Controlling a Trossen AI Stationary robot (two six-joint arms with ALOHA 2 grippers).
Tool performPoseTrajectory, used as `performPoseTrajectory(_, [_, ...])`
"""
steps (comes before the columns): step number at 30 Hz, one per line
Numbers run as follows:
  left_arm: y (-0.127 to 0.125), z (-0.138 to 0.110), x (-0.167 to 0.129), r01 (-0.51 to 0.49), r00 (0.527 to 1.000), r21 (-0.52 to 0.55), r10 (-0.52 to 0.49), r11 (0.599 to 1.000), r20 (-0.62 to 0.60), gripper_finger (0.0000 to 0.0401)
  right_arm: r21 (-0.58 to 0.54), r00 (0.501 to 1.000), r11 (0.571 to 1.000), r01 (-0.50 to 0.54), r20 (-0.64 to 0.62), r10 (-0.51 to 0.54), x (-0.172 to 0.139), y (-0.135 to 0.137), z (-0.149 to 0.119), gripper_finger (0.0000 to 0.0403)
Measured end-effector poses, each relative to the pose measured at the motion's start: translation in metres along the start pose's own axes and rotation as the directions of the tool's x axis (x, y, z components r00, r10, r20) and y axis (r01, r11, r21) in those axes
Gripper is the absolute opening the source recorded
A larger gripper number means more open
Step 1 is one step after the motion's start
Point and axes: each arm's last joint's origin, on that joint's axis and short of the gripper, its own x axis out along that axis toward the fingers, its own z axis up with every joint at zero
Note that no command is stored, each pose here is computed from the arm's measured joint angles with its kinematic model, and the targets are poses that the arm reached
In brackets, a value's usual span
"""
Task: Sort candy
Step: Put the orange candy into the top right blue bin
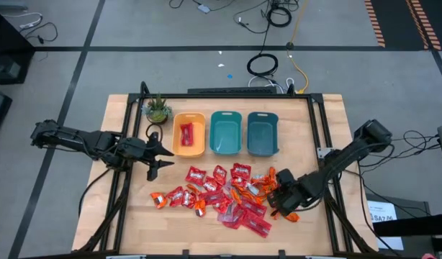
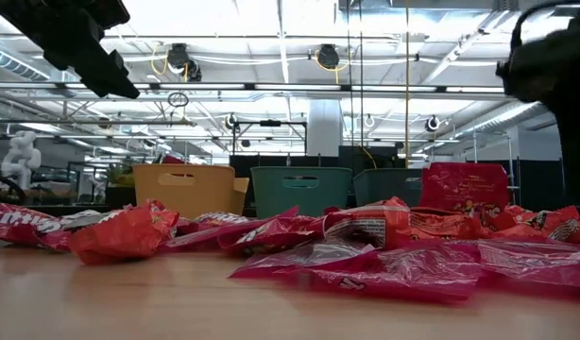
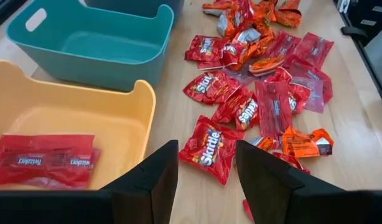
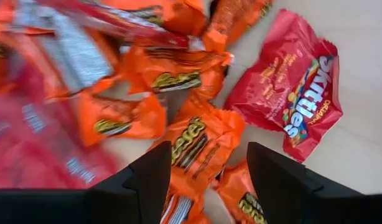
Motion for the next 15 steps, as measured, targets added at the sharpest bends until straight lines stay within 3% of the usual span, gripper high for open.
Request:
performPoseTrajectory(10, [-0.001,-0.001,0.000,0.050,0.999,0.001,-0.050,0.999,-0.018,0.0169,0.069,0.996,0.994,0.086,0.030,-0.088,0.035,0.009,-0.008,0.0197])
performPoseTrajectory(15, [-0.002,-0.002,0.000,0.060,0.998,0.001,-0.059,0.998,-0.029,0.0169,0.081,0.998,0.995,0.050,0.042,-0.054,0.044,0.015,-0.007,0.0147])
